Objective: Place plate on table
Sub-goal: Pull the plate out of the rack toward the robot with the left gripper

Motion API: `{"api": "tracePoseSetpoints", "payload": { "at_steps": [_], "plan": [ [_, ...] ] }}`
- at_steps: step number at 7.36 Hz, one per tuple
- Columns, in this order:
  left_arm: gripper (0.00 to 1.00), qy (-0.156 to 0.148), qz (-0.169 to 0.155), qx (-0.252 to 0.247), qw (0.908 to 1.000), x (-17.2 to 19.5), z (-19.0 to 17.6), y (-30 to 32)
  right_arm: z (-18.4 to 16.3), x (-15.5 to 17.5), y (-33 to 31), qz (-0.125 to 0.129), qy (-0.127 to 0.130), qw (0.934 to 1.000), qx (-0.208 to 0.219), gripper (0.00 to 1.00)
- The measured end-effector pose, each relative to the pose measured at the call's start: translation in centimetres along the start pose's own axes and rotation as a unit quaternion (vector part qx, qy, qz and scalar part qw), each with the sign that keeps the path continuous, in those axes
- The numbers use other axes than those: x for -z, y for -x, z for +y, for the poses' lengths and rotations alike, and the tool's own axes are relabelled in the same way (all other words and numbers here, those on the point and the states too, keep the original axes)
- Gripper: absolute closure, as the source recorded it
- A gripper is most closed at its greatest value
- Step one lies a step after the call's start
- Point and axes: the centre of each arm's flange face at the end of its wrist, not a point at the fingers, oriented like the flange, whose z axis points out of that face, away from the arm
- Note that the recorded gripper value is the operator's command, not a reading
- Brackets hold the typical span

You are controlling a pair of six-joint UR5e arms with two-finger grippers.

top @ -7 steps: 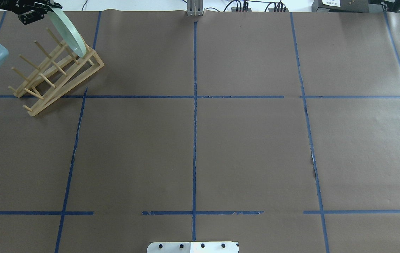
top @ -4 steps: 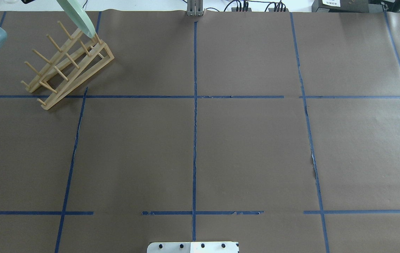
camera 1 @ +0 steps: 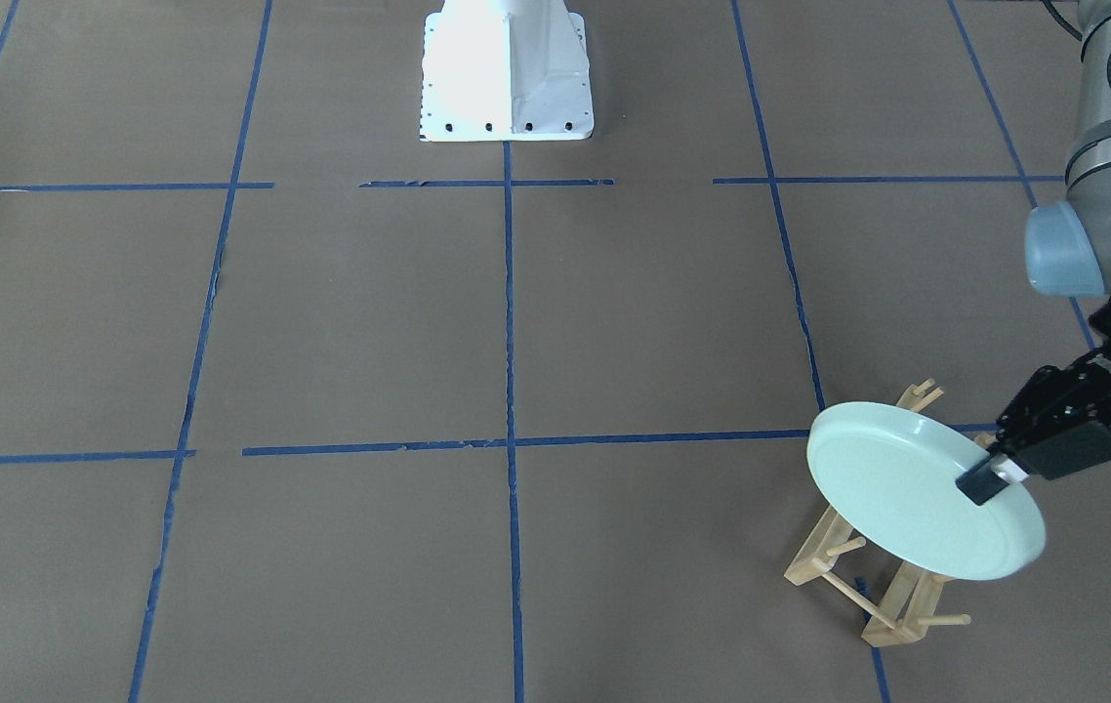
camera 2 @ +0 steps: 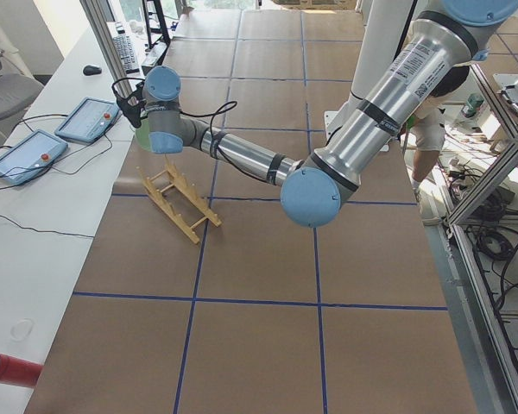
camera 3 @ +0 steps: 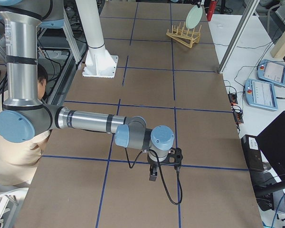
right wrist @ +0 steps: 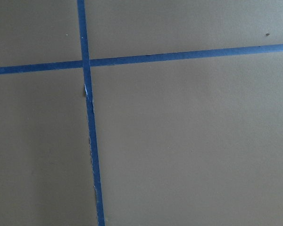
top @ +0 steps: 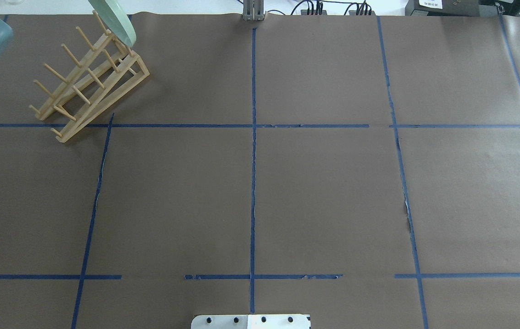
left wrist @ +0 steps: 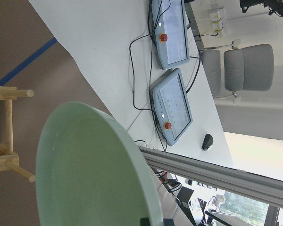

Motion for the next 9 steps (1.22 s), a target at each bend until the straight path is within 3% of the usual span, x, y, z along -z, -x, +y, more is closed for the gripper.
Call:
{"api": "tracePoseSetpoints", "payload": {
  "at_steps": [2, 4, 5, 7, 9],
  "plan": [
    [1.00, 0.063, -0.092, 0.019, 0.9936, -5.1, 5.1, 1.6, 0.0, 0.0, 0.0, 0.000, 0.000, 1.0000, 0.000, 0.00],
    [1.00, 0.097, -0.182, 0.044, 0.9775, -11.0, 10.9, 2.8, 0.0, 0.0, 0.0, 0.000, 0.000, 1.0000, 0.000, 0.00],
    [1.00, 0.090, -0.226, 0.061, 0.9680, -13.6, 13.2, 2.5, 0.0, 0.0, 0.0, 0.000, 0.000, 1.0000, 0.000, 0.00],
    [1.00, 0.027, -0.310, 0.078, 0.9471, -18.2, 16.5, 2.4, 0.0, 0.0, 0.0, 0.000, 0.000, 1.0000, 0.000, 0.00],
    [1.00, -0.042, -0.412, 0.048, 0.9088, -20.6, 18.0, 3.5, 0.0, 0.0, 0.0, 0.000, 0.000, 1.0000, 0.000, 0.00]
  ]
}}
